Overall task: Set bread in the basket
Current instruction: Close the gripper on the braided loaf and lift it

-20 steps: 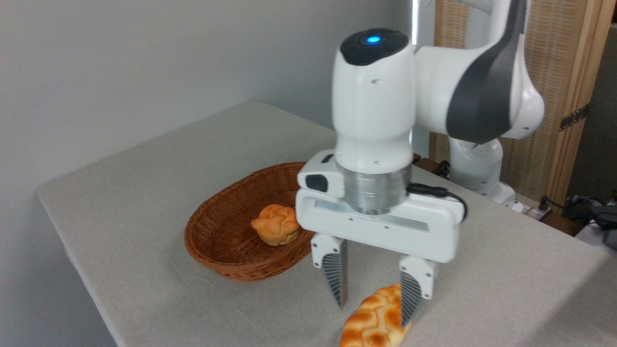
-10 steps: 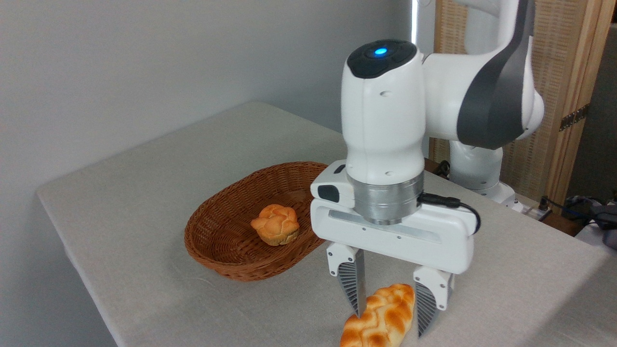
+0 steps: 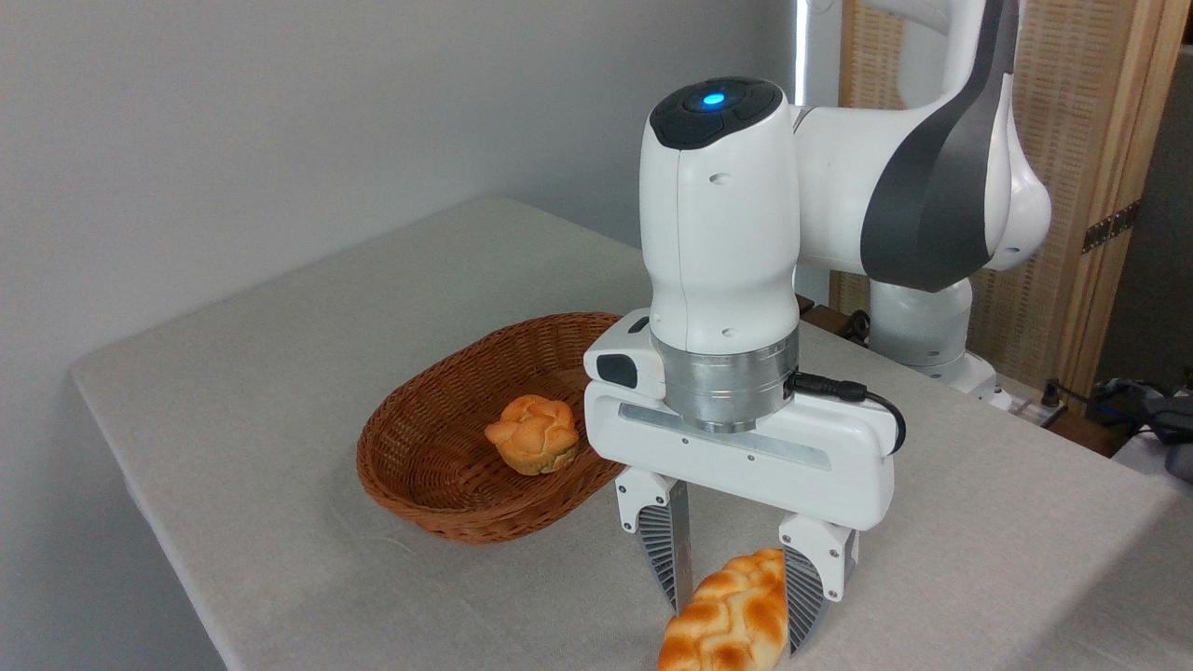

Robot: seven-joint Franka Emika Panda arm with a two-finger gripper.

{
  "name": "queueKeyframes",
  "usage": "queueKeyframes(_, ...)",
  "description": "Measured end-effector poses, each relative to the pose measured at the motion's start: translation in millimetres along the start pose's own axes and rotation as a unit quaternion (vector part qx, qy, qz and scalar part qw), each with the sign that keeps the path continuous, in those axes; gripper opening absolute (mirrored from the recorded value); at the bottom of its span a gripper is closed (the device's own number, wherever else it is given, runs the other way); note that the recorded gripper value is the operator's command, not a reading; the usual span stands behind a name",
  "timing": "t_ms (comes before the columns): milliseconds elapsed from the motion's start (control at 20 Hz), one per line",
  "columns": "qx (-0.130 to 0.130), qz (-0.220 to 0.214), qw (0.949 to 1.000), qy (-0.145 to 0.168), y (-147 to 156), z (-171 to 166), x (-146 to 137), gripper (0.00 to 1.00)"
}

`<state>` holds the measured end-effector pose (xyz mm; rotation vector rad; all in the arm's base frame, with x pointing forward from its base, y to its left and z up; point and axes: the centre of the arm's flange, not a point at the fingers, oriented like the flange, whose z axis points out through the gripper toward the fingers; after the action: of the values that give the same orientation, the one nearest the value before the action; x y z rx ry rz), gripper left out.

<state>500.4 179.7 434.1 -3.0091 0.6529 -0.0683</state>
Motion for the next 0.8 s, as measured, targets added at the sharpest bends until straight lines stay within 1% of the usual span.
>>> queueKeyframes(800,-0.005,0.007,0.9999,-0.009,6.5,11.3,3.9,1.0)
